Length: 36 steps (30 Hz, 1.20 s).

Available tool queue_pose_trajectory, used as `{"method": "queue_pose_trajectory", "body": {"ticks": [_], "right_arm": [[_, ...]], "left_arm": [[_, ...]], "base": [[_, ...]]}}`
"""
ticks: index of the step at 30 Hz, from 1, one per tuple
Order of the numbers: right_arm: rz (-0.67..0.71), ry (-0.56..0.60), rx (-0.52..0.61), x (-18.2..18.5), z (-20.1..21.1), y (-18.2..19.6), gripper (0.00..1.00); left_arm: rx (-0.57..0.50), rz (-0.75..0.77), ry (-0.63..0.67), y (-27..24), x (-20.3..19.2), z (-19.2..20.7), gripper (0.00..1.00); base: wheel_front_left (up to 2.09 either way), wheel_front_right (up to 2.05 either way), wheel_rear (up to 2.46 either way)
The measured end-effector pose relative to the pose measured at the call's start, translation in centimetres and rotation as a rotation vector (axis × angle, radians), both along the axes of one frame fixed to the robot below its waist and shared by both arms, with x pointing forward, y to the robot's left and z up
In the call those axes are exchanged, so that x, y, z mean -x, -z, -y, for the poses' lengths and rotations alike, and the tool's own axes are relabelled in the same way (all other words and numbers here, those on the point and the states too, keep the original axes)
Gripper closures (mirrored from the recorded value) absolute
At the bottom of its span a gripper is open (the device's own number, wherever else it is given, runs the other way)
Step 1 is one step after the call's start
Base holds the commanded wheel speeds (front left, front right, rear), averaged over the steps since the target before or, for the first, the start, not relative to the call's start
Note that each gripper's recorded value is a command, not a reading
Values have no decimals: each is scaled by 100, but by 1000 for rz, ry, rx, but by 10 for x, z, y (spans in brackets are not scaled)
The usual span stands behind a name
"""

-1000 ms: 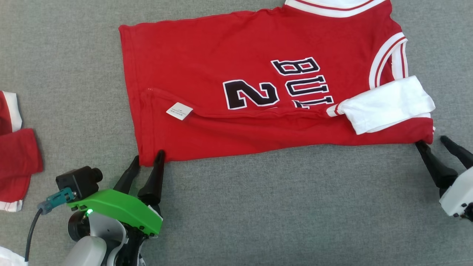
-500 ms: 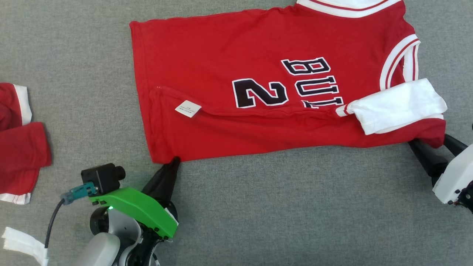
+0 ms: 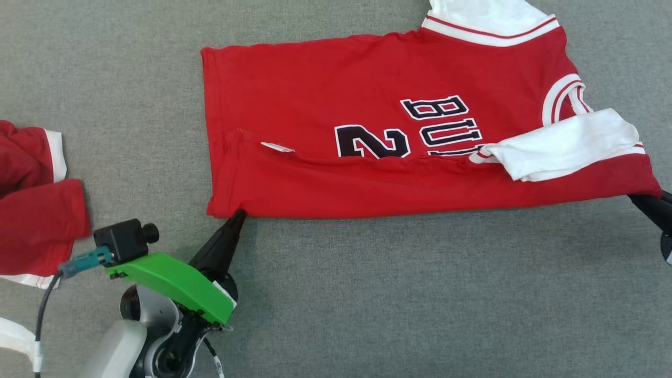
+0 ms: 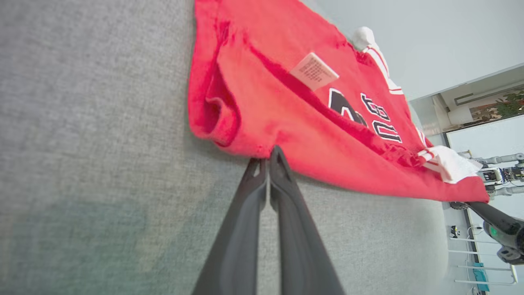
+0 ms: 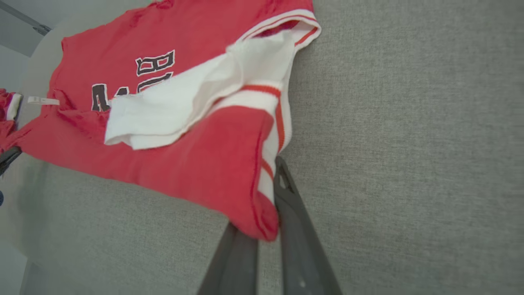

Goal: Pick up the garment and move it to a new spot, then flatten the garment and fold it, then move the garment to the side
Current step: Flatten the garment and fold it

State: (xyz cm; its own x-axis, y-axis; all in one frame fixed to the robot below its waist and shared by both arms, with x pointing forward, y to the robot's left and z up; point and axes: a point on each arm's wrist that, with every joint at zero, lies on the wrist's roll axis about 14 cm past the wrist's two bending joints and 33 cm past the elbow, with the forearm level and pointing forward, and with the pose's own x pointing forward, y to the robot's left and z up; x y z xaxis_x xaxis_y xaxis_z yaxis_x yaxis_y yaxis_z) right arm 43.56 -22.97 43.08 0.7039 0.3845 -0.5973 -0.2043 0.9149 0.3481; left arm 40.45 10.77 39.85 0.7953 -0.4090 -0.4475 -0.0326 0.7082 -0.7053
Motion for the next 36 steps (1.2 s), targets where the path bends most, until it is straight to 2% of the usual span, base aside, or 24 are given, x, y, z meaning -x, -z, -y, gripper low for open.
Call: {"method": "queue_pose_trajectory", "body": {"ticks": [4, 8, 15, 18, 26, 27, 28, 29, 30, 33, 36], "right_arm": [[-24, -14, -13, 1, 9, -23, 100], [-44, -27, -25, 6, 20, -50, 100], [-127, -57, -4, 35, 31, -64, 100], [-171, -60, 11, 52, 32, -58, 100], [-345, -1, 8, 106, 37, -5, 100], [-351, 9, 25, 110, 39, 1, 100], [-368, 12, 48, 115, 41, 8, 42], [-385, 11, 82, 121, 44, 16, 0], [-398, 9, 112, 126, 48, 21, 0], [-355, 17, 170, 120, 57, 20, 0], [-205, 32, 194, 89, 61, -6, 0]], "left_arm": [[21, 101, -15, -36, -8, -6, 100], [43, 178, 6, -71, 0, 0, 100], [51, 198, 31, -95, 33, 9, 100], [52, 154, 33, -87, 52, 13, 100], [50, -88, -20, -20, 102, 21, 100], [43, -103, -26, -15, 104, 21, 82], [36, -118, -37, -9, 106, 20, 57], [25, -136, -40, -2, 109, 20, 14], [7, -147, -22, 3, 113, 23, 0], [14, -174, -20, 10, 117, 28, 0], [-43, -161, -26, 11, 112, 17, 0]], "base": [[0, 0, 0], [0, 0, 0], [0, 0, 0], [0, 0, 0], [0, 0, 0], [0, 0, 0], [0, 0, 0], [0, 0, 0], [0, 0, 0], [0, 0, 0], [0, 0, 0]]}}
